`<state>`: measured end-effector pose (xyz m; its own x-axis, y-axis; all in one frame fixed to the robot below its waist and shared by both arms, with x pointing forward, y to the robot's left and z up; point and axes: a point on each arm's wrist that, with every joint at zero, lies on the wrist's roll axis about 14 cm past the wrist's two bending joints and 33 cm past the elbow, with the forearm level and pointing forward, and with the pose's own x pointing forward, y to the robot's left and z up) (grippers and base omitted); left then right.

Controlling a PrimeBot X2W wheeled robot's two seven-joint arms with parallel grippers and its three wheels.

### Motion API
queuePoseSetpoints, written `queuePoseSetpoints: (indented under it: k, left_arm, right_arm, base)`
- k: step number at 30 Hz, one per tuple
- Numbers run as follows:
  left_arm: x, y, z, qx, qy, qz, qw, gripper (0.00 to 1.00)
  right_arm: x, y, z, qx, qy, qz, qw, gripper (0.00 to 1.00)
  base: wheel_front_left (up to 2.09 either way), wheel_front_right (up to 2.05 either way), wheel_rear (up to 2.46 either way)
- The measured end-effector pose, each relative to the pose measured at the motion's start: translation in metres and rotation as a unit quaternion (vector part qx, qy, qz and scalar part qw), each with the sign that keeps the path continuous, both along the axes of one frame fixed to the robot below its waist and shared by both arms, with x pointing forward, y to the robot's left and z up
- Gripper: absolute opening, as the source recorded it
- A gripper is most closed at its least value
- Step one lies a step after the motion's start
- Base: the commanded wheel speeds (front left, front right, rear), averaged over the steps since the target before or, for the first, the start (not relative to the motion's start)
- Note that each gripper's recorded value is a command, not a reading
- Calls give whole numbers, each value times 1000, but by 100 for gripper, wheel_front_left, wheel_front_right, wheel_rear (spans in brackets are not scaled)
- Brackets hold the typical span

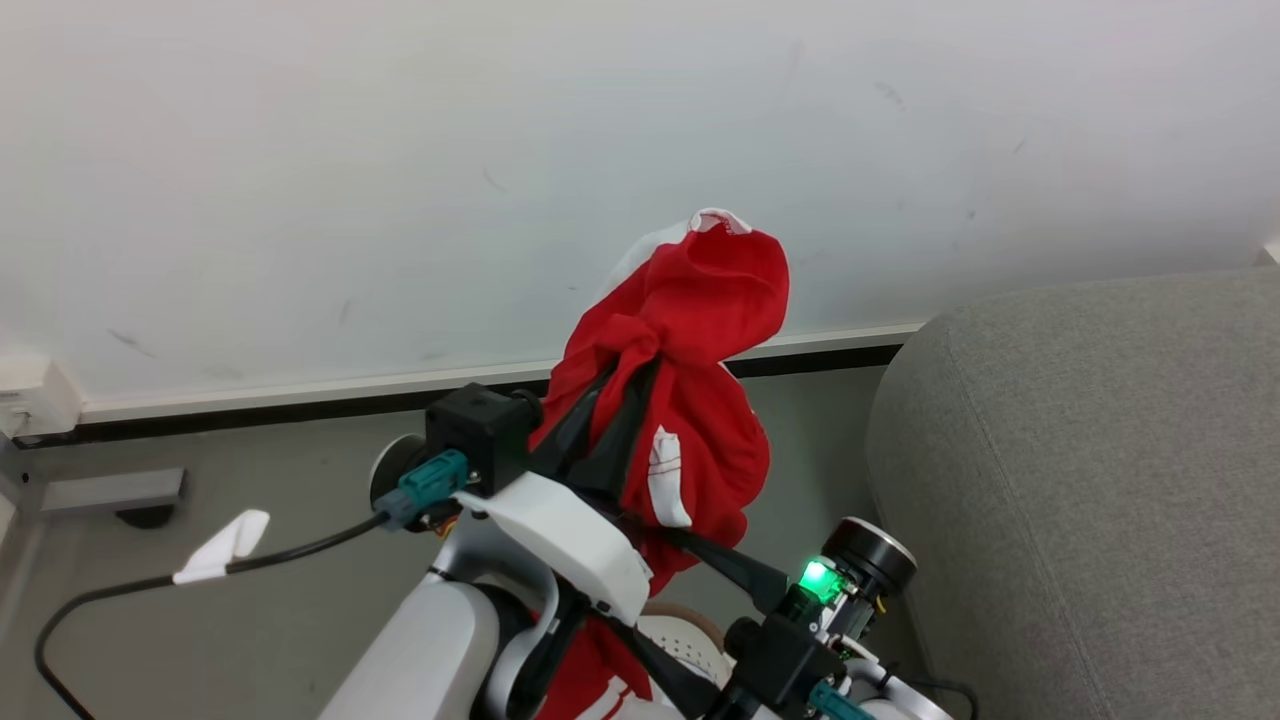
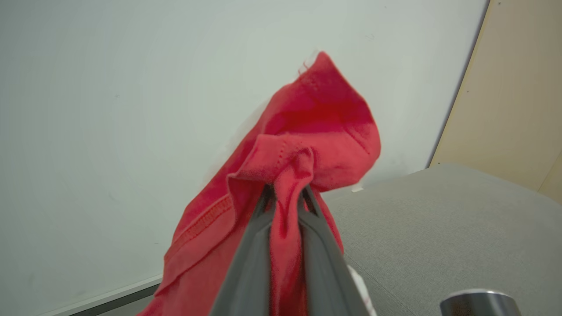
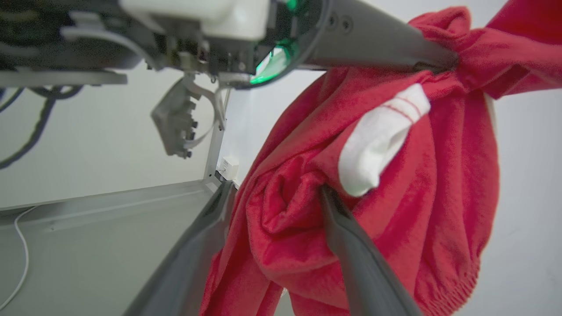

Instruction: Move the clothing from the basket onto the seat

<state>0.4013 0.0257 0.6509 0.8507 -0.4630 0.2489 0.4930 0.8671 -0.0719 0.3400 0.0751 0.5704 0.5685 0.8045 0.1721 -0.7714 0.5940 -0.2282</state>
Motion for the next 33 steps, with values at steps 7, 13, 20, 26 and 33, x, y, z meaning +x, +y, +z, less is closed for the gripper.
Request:
queuePoseSetpoints:
  k: [7,13,20,26,33]
  left_arm:
    - [-2,-9,-1,-3,2,-8,1000,0]
    - [-4,-16,-2,-6,3,-13,1000,0]
    - [-4,-18,-3,-6,6,-15,1000,0]
    - [0,-12,-4,-9,7,-5,1000,0]
    - [7,-1,-7,-6,9,14,1000,0]
  right_arm:
    - [9,-6,-4,-43,-23,-19,999,100]
    - [16,-10,-5,-59,-24,-34,997,100]
    - [22,-14,-9,-62,-8,-44,997,0]
    - [26,-20,-11,-45,9,-53,998,0]
    - [38,-36,-4,-15,14,-80,997,0]
  base:
    - [0,0,0]
    - [0,0,0]
    - [0,0,0]
    - [0,0,0]
    - [0,0,0]
